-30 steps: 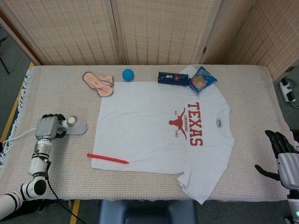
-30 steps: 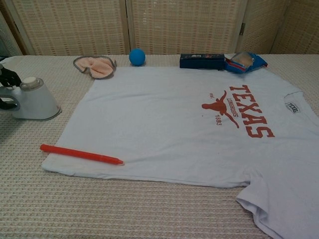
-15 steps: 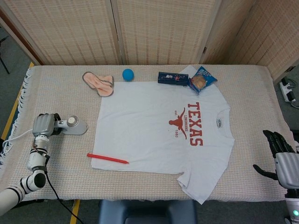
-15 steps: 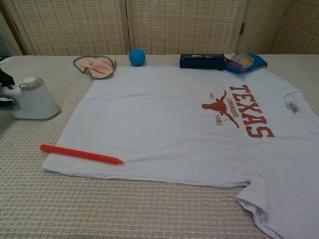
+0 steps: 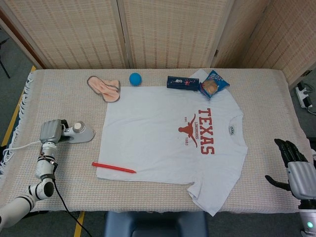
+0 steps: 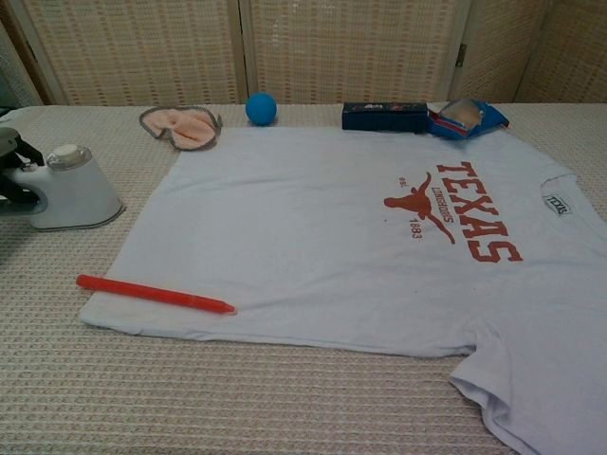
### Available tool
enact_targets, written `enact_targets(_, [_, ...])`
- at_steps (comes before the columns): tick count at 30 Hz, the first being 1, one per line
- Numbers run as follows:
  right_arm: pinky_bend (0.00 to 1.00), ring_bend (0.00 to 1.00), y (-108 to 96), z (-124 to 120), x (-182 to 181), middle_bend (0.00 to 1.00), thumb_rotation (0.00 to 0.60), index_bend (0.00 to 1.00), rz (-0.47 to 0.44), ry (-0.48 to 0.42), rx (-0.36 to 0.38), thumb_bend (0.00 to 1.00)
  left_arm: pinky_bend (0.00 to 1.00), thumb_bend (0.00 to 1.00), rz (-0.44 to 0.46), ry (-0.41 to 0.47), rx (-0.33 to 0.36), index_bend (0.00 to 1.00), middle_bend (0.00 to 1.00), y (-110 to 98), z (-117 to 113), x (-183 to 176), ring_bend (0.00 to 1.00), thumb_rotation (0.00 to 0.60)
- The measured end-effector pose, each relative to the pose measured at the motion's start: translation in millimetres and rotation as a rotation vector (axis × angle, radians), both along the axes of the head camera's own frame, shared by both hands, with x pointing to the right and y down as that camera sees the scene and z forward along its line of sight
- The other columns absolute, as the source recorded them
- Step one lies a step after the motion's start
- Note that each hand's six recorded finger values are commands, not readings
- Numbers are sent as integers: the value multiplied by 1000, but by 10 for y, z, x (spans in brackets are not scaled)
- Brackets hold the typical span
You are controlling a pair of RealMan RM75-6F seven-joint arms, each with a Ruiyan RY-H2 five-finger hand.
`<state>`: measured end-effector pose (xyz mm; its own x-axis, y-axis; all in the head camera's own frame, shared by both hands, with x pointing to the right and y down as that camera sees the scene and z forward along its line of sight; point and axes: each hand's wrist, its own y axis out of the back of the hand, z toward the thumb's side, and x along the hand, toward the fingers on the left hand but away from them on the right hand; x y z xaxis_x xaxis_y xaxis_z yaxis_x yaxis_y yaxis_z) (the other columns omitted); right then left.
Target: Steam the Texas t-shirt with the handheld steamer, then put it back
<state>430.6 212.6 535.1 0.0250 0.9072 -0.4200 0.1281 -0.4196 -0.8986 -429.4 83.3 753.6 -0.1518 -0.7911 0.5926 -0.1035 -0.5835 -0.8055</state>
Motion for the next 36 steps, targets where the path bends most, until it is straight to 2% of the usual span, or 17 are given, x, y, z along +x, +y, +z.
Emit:
enact_targets(6, [265, 78, 20, 108, -115, 94, 600, 0, -41, -14, -52, 44, 693, 371, -29, 117, 95, 902, 987, -46, -66, 38, 816, 600])
enact_targets(9, [265, 82, 37, 201, -213, 103, 600, 0, -75, -33, -100, 178, 696, 372, -32, 188, 158, 913, 997, -76, -142, 77, 826, 600])
enact_targets(11, [258, 75, 46, 280, -300, 107, 600, 0, -104, -54, -140, 326, 697, 371, -16, 238, 203, 924, 1000, -96, -214, 133, 833, 600])
enact_targets(14, [168, 29, 57, 404, -443, 108, 599, 0, -155, -85, -201, 511, 696, 371, 27, 294, 251, 929, 1000, -109, -314, 261, 836, 600])
enact_targets(16, [107, 5, 60, 484, -538, 106, 576, 0, -189, -106, -236, 613, 697, 371, 51, 330, 271, 929, 1000, -102, -366, 371, 836, 600])
enact_targets(19, [27, 0, 68, 629, -707, 89, 490, 0, -250, -144, -291, 711, 697, 371, 88, 385, 278, 928, 1000, -70, -410, 584, 836, 600])
enact_targets(23, [0, 0, 99, 846, -888, 57, 410, 0, -318, -192, -341, 749, 696, 369, 151, 442, 274, 929, 1000, -18, -461, 928, 836, 600])
enact_targets(25, [0, 0, 114, 934, -931, 49, 391, 0, -340, -203, -348, 753, 697, 369, 186, 457, 271, 929, 1000, 1, -486, 1111, 836, 600])
enact_targets(36, [0, 0, 328, 1507, -1156, 46, 389, 0, -457, -222, -386, 755, 697, 370, 333, 492, 233, 928, 1000, 94, -482, 1986, 836, 600])
